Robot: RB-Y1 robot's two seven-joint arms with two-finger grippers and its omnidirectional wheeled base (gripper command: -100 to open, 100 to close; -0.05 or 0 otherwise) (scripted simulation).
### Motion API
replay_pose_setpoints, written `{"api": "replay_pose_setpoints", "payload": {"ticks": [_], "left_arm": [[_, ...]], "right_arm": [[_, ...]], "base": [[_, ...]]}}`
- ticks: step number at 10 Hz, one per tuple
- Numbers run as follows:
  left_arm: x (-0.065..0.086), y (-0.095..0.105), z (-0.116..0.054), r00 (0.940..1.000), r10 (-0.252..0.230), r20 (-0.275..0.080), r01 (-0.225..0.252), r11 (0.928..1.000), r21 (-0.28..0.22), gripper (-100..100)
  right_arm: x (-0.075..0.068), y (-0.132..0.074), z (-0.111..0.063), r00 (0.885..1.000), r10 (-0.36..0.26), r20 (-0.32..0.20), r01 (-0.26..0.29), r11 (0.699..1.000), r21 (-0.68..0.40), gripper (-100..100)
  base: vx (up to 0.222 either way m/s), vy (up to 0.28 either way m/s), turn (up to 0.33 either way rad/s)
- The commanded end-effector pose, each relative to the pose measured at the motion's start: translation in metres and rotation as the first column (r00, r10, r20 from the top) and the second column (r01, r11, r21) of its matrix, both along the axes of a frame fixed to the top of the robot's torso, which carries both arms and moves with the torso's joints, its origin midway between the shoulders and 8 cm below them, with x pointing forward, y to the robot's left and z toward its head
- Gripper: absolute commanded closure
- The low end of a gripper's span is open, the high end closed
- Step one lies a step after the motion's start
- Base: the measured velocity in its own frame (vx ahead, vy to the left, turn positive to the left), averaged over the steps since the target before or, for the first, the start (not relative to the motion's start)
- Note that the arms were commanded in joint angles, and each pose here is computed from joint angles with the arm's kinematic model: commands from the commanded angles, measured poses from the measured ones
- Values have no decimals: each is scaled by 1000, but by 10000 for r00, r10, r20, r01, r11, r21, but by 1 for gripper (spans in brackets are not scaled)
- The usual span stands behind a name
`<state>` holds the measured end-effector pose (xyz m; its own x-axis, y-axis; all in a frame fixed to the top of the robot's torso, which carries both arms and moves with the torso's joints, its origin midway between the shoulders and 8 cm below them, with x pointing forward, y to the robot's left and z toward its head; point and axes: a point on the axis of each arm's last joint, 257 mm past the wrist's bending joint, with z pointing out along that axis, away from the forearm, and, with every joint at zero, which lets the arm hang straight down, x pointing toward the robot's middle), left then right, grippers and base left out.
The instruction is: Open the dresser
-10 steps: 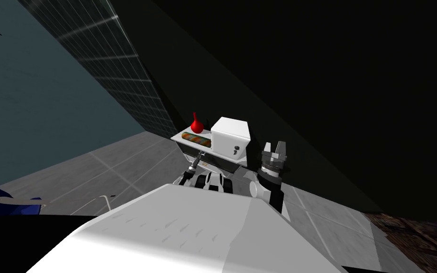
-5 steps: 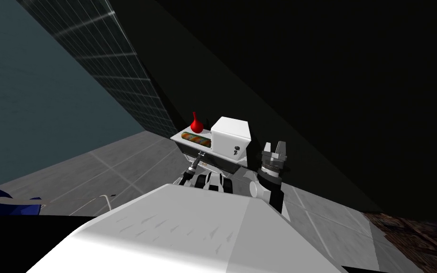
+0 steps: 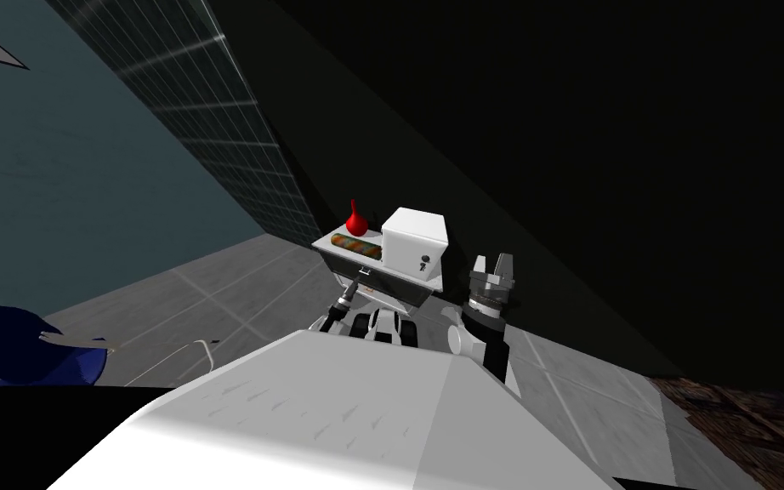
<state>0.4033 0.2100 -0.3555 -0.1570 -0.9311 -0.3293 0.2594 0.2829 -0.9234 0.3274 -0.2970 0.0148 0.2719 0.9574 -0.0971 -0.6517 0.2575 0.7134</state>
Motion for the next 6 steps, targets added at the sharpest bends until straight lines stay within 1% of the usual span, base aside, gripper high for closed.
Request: {"api": "replay_pose_setpoints", "payload": {"ticks": [1, 2, 3, 6], "left_arm": [[12, 3, 10, 9999, -67, 81, 67, 10000, 10, 100], [10, 3, 7, 10000, -51, 72, 51, 10000, 16, 100], [3, 1, 1, 10000, -21, -1, 21, 10000, -62, -100], [-7, -3, -5, 9999, 24, -98, -26, 9999, -158, -100]], "right_arm": [[0, 0, 0, 10000, 0, 0, 0, 10000, 0, 0], [0, 0, 0, 10000, 0, 0, 0, 10000, 0, 0], [0, 0, 0, 10000, -1, -2, 1, 10000, 0, 0], [0, 0, 0, 10000, -3, -5, 3, 10000, -1, 0]], "base": [[-195, 13, 34], [-93, 8, 4], [69, -18, -35], [154, -45, -26]]}}
